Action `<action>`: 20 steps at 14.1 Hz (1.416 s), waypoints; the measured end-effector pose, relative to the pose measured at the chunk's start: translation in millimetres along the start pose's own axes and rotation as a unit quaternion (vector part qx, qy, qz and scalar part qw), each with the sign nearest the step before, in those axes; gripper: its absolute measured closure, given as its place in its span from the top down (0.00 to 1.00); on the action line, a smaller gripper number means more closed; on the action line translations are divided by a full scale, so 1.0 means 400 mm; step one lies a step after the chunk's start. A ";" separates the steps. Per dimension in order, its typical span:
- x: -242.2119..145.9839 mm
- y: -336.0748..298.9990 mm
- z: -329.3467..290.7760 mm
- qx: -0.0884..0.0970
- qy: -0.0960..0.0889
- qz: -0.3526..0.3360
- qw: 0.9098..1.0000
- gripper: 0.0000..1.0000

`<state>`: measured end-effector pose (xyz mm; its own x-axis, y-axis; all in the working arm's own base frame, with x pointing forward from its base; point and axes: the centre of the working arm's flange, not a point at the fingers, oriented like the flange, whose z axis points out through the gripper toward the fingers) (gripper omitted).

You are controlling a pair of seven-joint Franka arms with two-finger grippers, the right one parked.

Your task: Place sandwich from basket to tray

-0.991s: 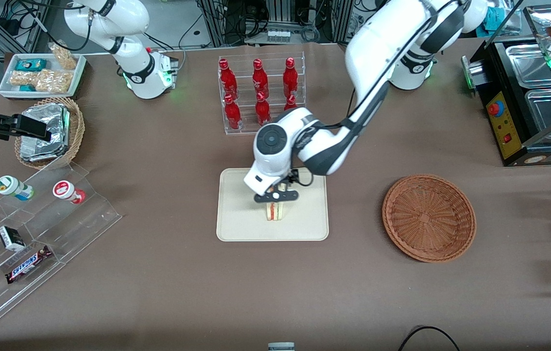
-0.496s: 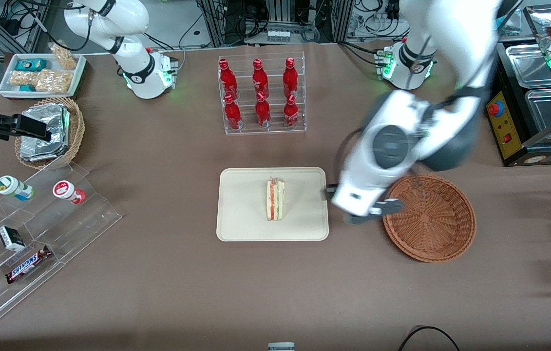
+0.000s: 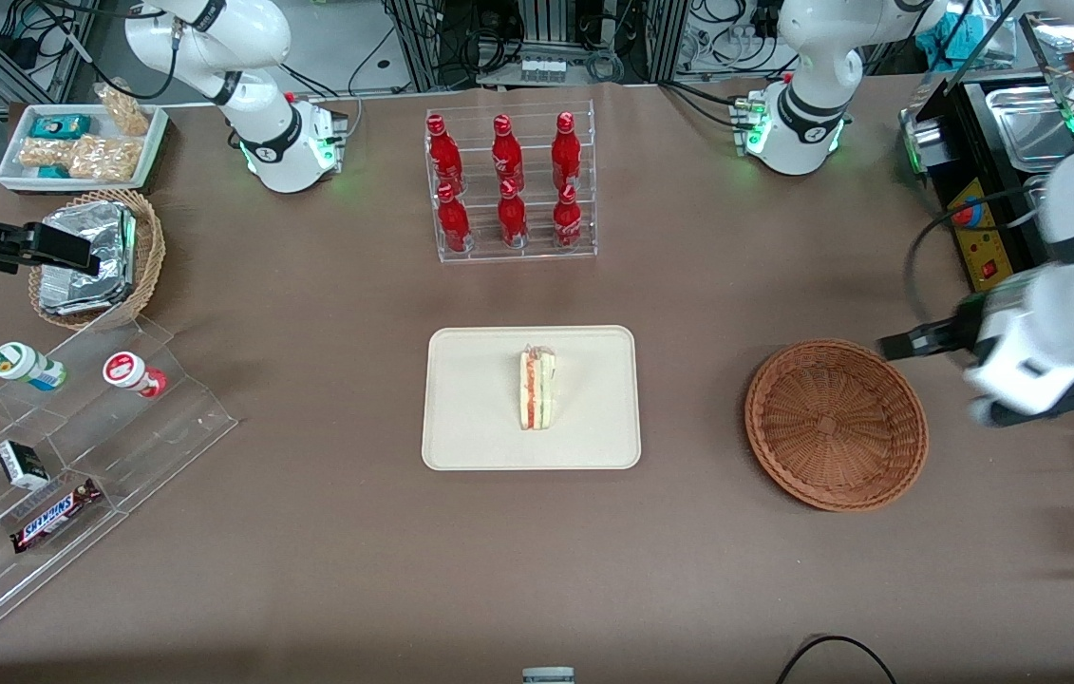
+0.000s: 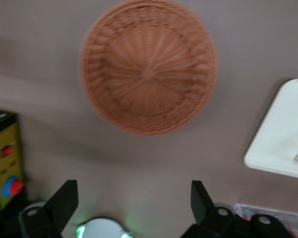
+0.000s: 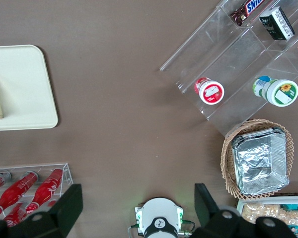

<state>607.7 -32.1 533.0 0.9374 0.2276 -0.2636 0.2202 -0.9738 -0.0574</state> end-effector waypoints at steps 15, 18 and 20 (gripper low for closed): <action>-0.188 -0.024 -0.165 0.035 0.027 -0.004 0.999 1.00; -0.185 -0.005 -0.180 0.018 0.043 0.005 0.999 1.00; -0.187 0.010 -0.178 0.010 0.040 0.011 0.999 1.00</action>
<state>557.7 -52.7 620.9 0.9607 0.2051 -0.1873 0.1949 -0.9782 -0.0713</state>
